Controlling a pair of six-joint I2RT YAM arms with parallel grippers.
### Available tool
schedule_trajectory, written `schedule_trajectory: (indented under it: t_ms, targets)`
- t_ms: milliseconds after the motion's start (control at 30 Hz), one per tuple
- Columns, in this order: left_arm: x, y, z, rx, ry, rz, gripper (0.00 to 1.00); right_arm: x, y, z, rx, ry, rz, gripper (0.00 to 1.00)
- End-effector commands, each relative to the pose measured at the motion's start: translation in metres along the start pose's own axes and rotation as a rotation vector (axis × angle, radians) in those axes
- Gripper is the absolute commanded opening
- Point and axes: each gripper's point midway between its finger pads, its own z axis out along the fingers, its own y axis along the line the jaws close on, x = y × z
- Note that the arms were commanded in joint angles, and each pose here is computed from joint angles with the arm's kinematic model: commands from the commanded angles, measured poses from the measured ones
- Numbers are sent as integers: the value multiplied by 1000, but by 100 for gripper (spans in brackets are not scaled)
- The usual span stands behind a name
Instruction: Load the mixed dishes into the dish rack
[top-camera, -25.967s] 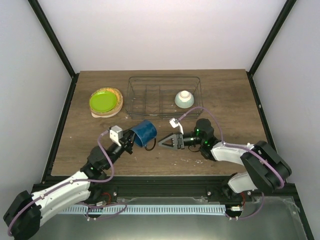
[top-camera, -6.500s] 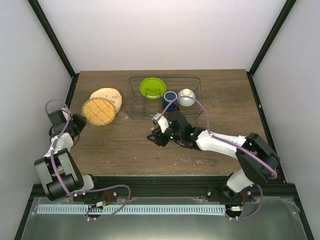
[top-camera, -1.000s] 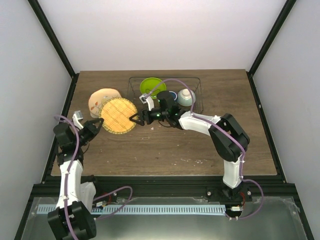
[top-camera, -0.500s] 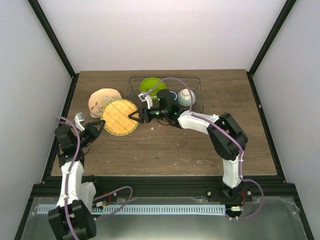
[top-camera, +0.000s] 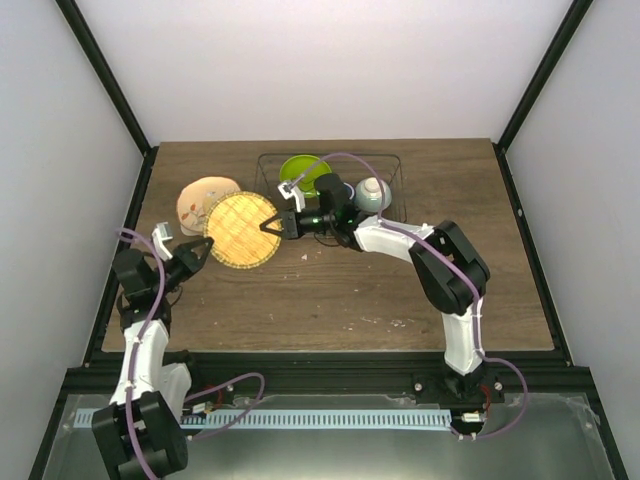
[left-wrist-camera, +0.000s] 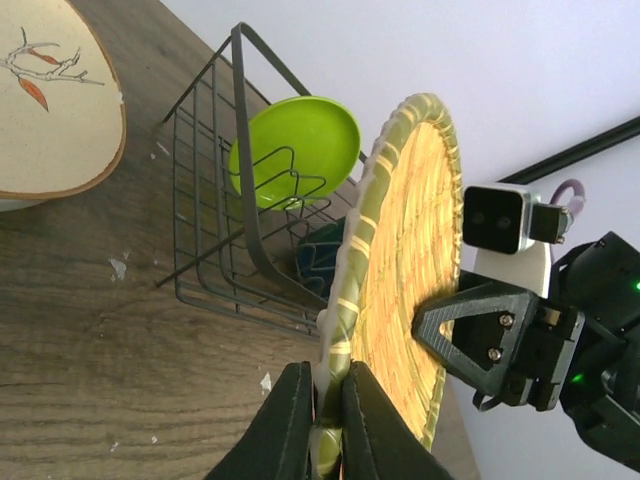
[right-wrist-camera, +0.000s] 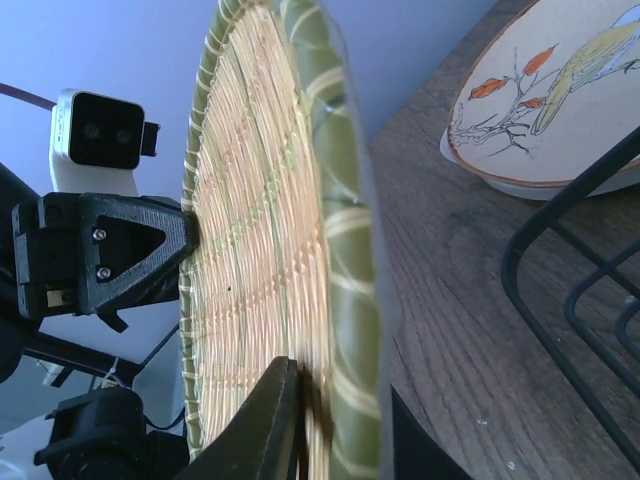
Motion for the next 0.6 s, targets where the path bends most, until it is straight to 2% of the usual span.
schedule_trajectory:
  t_ms: [0, 167, 267, 333, 433, 567]
  targets:
    - [3, 1, 2, -5, 23, -62, 9, -14, 27, 1, 12, -6, -228, 1]
    - [-2, 2, 4, -37, 37, -34, 46, -36, 20, -16, 150, -3, -373, 1]
    - [-7, 0, 6, -40, 41, -29, 72, -53, 14, -41, 212, -36, -443, 1]
    - [-11, -2, 7, -38, 43, -29, 84, -67, 12, -59, 257, -65, -506, 1]
    - [-17, -4, 9, -36, 43, -21, 97, -87, 17, -82, 319, -95, -637, 1]
    - [-25, -5, 12, -48, 48, -13, 100, -111, 31, -102, 367, -123, -838, 1]
